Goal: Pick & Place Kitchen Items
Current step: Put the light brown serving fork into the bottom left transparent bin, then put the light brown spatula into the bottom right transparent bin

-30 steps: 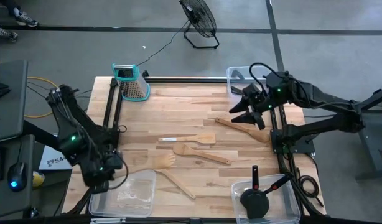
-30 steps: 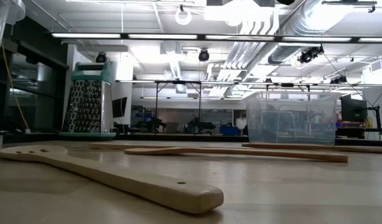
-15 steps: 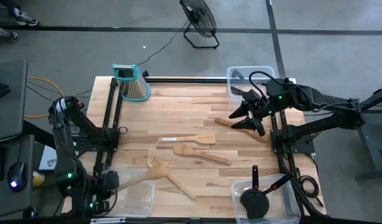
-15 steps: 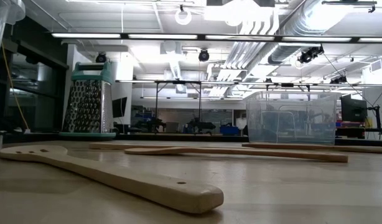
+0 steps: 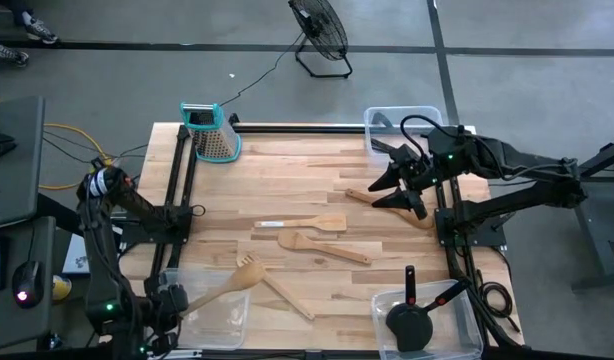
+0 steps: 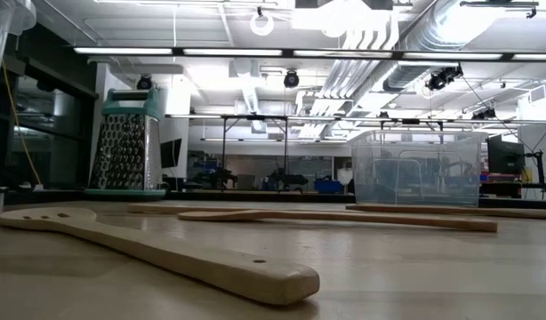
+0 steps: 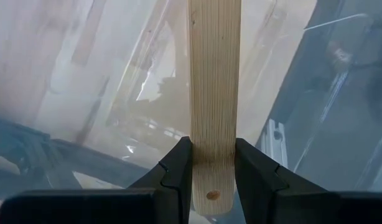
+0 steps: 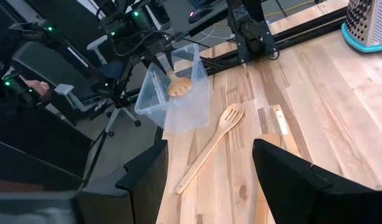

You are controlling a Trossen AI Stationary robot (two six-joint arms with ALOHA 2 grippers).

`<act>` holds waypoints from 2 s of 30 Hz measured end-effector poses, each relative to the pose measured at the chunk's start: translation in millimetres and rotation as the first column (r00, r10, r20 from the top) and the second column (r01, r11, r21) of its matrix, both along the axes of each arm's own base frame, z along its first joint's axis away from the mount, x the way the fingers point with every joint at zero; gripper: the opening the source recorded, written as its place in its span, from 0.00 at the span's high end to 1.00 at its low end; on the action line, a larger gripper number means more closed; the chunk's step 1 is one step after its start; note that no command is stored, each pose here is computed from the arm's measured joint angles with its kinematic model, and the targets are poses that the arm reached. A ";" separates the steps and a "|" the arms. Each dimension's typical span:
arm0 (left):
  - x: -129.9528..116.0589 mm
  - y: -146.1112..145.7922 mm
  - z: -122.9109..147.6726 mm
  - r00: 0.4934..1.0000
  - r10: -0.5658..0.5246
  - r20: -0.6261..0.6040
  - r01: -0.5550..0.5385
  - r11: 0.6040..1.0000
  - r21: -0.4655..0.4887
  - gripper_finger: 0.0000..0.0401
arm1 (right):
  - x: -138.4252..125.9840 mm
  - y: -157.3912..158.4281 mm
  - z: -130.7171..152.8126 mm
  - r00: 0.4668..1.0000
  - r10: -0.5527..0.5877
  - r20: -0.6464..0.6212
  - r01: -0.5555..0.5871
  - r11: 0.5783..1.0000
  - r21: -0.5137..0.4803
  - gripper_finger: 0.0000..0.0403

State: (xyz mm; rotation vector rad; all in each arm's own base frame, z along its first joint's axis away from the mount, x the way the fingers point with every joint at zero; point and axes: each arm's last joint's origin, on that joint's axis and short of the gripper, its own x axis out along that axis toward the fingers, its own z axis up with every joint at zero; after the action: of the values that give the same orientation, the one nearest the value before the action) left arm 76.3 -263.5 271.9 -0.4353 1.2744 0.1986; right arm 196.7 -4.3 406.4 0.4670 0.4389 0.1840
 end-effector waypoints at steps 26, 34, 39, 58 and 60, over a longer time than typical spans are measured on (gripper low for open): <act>6.7 12.9 11.2 0.988 0.145 -0.050 -0.148 0.987 -0.065 0.52 | -1.6 0.4 -3.5 0.999 0.017 -0.034 -0.017 1.000 -0.014 0.44; 26.6 59.7 51.9 0.961 0.276 -0.018 -0.272 0.932 -0.239 0.52 | -3.0 0.4 -6.4 0.998 0.018 -0.066 -0.019 1.000 -0.018 0.44; 41.0 90.9 69.0 0.958 0.284 0.049 -0.260 0.924 -0.279 0.52 | -3.0 0.3 -6.5 0.998 0.016 -0.066 -0.017 1.000 -0.020 0.44; 107.8 198.9 79.6 0.962 0.047 0.269 -0.078 0.991 0.106 0.52 | -2.6 -2.6 -7.0 0.996 -0.068 -0.065 0.062 0.995 -0.083 0.44; 113.6 208.1 77.7 0.966 0.012 0.256 -0.055 0.986 0.159 0.52 | -2.4 -3.3 -7.2 0.994 -0.091 -0.067 0.084 0.992 -0.090 0.44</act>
State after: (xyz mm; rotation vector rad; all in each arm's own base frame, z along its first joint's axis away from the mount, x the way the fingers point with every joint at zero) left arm 189.8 -55.4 349.6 -0.3283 0.9899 0.2664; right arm 194.3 -7.6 399.3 0.4070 0.4926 0.0632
